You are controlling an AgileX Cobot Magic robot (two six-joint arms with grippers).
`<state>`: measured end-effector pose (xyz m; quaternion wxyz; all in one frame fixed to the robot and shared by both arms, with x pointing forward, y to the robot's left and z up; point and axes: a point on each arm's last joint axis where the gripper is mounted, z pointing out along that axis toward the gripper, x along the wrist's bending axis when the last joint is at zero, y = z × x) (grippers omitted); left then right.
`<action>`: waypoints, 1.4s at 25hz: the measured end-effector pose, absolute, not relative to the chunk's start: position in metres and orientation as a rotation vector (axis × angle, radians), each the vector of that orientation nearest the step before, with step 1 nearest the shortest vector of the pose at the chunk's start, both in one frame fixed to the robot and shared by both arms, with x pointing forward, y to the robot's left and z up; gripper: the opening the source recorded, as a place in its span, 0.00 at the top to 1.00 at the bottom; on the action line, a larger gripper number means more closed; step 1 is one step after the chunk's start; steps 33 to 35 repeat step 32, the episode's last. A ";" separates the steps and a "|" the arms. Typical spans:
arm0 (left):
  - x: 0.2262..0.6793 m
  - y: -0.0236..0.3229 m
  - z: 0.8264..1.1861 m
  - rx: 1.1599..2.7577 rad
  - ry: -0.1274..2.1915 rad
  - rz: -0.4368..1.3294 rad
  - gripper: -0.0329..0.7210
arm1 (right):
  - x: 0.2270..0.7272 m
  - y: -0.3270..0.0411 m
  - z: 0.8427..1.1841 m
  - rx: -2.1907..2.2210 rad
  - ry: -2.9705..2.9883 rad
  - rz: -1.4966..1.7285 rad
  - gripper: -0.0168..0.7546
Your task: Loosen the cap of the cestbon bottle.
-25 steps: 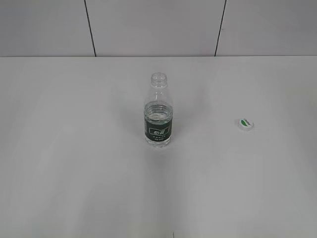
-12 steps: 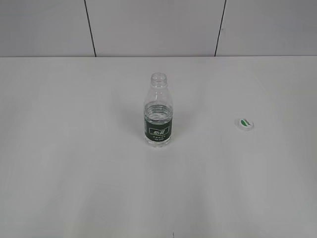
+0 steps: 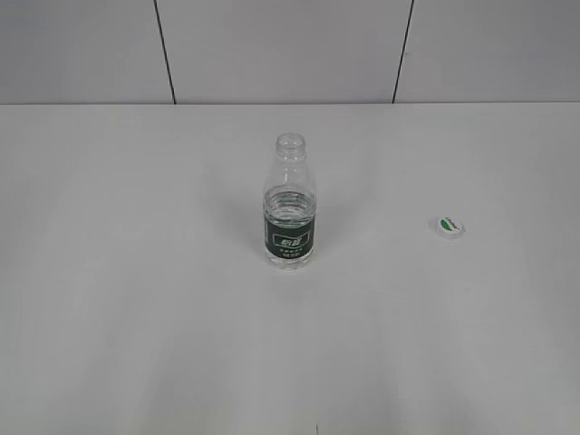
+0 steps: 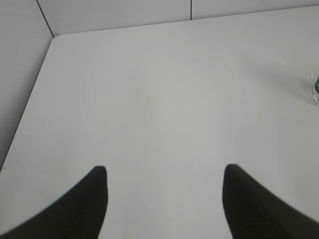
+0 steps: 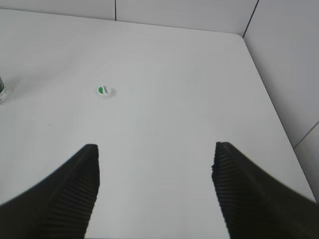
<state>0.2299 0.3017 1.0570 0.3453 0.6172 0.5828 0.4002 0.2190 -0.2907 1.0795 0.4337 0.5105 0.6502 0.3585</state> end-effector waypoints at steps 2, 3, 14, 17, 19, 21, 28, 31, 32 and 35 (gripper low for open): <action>0.230 0.302 1.057 1.602 1.513 1.039 0.37 | 0.221 -0.290 1.074 1.283 1.647 0.887 0.30; 0.230 0.302 1.057 1.602 1.513 1.039 0.37 | 0.223 -0.290 1.070 1.294 1.662 0.881 0.33; 0.230 0.301 1.057 1.601 1.511 1.031 0.38 | 0.228 -0.290 1.056 1.334 1.712 0.853 0.39; 0.230 0.302 1.057 1.602 1.513 1.039 0.38 | 0.228 -0.290 1.056 1.334 1.712 0.853 0.39; 0.230 0.302 1.057 1.602 1.513 1.039 0.38 | 0.228 -0.290 1.056 1.334 1.712 0.853 0.39; 0.230 0.302 1.057 1.602 1.513 1.039 0.38 | 0.228 -0.290 1.056 1.334 1.712 0.853 0.39; 0.230 0.302 1.057 1.602 1.513 1.039 0.38 | 0.228 -0.290 1.056 1.334 1.712 0.853 0.39; 0.230 0.302 1.057 1.602 1.513 1.039 0.38 | 0.228 -0.290 1.056 1.334 1.712 0.853 0.39; 0.230 0.302 1.057 1.602 1.513 1.039 0.38 | 0.228 -0.290 1.056 1.334 1.712 0.853 0.39; 0.230 0.302 1.057 1.602 1.513 1.039 0.38 | 0.228 -0.290 1.056 1.334 1.712 0.853 0.39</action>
